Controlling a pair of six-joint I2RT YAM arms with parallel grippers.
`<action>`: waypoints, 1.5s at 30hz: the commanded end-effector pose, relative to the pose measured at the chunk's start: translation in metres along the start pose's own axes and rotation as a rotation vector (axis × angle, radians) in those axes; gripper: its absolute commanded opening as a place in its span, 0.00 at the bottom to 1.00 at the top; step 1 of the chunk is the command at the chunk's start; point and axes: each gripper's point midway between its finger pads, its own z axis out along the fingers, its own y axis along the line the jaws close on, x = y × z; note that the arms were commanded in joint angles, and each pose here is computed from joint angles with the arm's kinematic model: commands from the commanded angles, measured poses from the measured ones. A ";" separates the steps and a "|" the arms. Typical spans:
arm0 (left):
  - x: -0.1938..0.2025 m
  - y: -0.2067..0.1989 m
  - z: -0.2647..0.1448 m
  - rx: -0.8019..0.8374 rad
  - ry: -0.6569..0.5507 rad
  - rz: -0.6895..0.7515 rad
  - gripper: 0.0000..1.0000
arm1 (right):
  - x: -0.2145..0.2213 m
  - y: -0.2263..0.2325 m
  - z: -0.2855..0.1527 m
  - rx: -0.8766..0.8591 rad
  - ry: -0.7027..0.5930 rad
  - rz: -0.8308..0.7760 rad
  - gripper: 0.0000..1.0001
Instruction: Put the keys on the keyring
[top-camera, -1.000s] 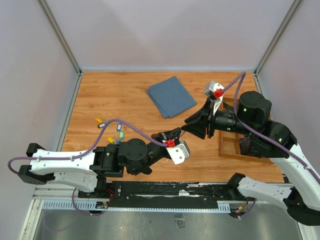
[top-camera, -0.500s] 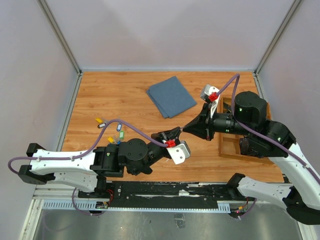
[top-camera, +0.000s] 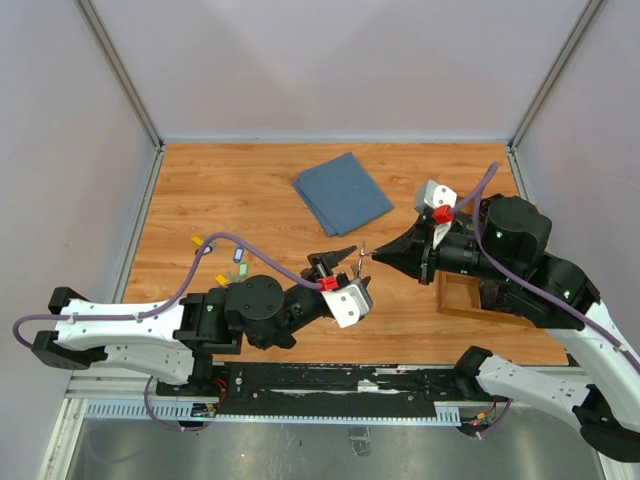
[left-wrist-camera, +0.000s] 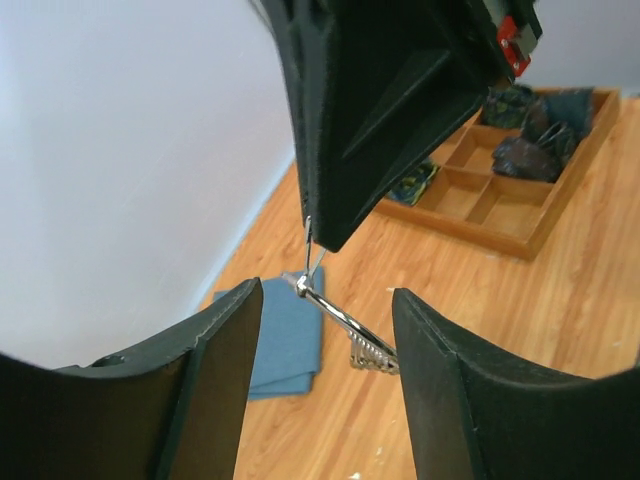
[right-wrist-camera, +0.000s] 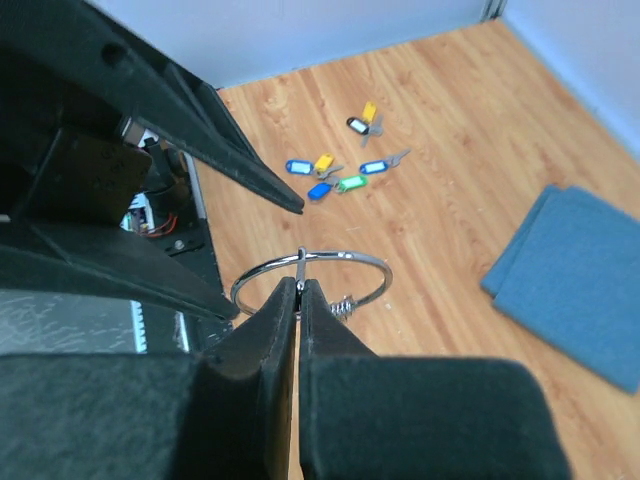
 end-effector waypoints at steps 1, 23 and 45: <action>-0.030 0.007 -0.012 0.022 -0.125 -0.178 0.62 | -0.022 0.002 -0.009 -0.011 -0.119 -0.222 0.00; -0.055 0.010 -0.029 0.235 -0.304 -0.491 0.41 | -0.022 0.038 -0.029 -0.169 -0.335 -0.727 0.00; -0.044 0.034 -0.031 0.149 -0.378 -0.910 0.53 | -0.019 0.023 -0.015 -0.120 -0.359 -1.048 0.00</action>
